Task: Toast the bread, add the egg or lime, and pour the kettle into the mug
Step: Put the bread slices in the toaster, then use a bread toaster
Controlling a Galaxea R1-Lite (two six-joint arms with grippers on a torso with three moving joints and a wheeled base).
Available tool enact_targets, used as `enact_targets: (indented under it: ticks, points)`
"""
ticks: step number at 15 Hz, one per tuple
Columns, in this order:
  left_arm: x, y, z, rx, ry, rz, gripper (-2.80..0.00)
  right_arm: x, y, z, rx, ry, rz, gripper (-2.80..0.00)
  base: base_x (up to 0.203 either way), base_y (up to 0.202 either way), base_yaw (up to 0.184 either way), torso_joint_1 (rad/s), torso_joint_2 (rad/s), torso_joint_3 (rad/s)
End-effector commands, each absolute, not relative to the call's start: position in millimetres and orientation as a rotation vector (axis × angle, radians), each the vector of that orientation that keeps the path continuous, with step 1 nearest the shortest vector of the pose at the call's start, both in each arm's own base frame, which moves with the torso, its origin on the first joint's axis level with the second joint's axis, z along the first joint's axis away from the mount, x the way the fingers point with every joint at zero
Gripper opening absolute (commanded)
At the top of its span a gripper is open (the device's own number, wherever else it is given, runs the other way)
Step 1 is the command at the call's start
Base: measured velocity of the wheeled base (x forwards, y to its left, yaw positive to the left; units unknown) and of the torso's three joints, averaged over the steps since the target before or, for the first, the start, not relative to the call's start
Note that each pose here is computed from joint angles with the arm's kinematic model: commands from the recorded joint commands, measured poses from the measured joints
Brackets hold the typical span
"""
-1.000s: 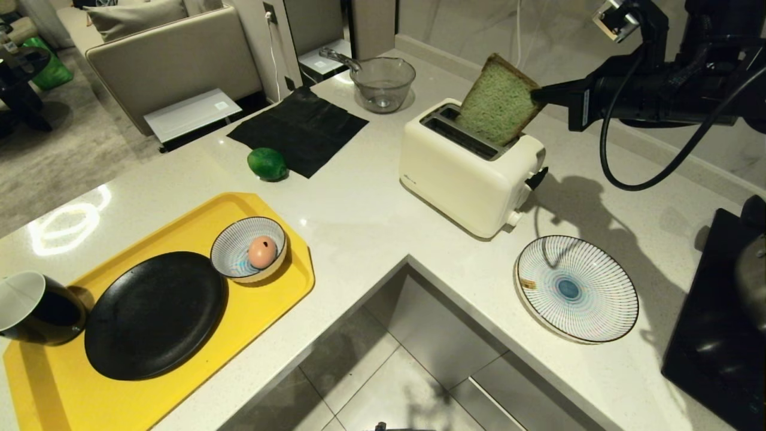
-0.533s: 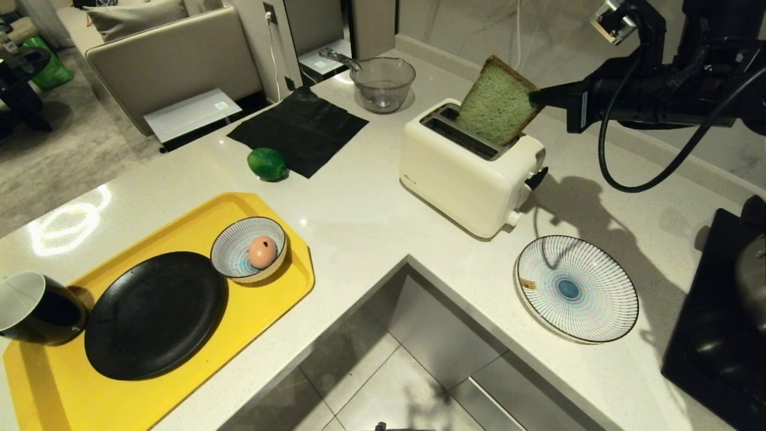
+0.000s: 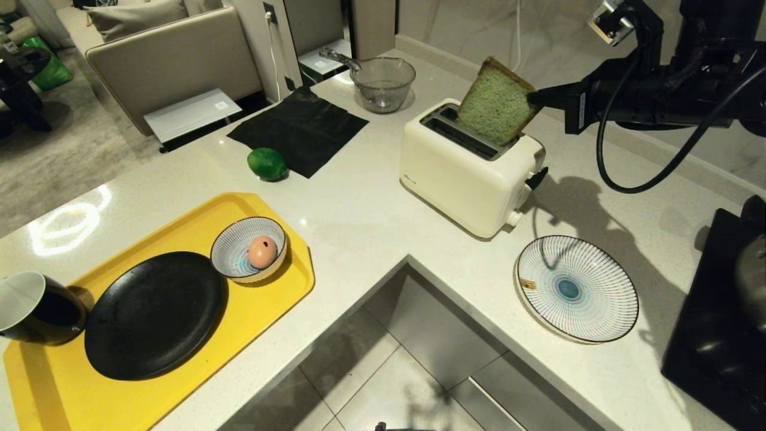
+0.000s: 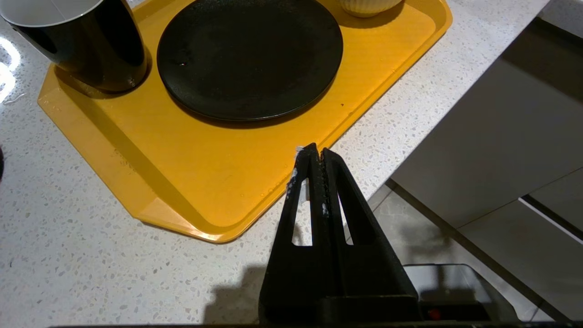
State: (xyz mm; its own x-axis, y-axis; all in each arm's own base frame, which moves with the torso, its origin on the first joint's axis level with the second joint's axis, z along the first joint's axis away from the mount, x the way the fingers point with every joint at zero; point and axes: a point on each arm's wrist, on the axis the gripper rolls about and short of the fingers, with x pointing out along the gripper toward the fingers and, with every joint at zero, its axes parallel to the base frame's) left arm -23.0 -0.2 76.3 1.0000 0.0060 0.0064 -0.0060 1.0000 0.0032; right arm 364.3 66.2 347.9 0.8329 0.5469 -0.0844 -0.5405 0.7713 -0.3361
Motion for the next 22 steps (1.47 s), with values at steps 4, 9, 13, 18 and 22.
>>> enact_targets:
  ticks: [4,9,13,18,22]
  points:
    - [-23.0,-0.2,76.3,0.003,-0.008,0.005,-2.8,365.1,67.2,347.6,-0.361,-0.021,0.592,0.0,0.0,0.0,0.0,0.0,0.0,0.0]
    - [-23.0,-0.2,76.3,0.003,-0.008,0.006,-2.8,361.4,66.5,352.8,-0.36,-0.036,0.591,0.0,0.0,0.0,0.0,0.0,0.0,0.0]
    - [-23.0,-0.2,76.3,0.003,-0.008,0.006,-2.8,337.2,61.6,366.7,-0.334,-0.049,0.584,0.0,0.0,0.0,0.0,0.0,0.0,0.0]
    - [-23.0,-0.2,76.3,0.003,-0.008,0.006,-2.8,293.1,54.8,382.2,-0.105,-0.011,0.582,0.0,0.0,0.0,0.0,0.0,0.0,0.0]
    - [-23.0,-0.2,76.3,0.003,-0.008,0.006,-2.8,279.9,46.6,378.1,-0.006,0.032,0.554,0.0,0.0,0.0,0.0,0.0,0.0,0.0]
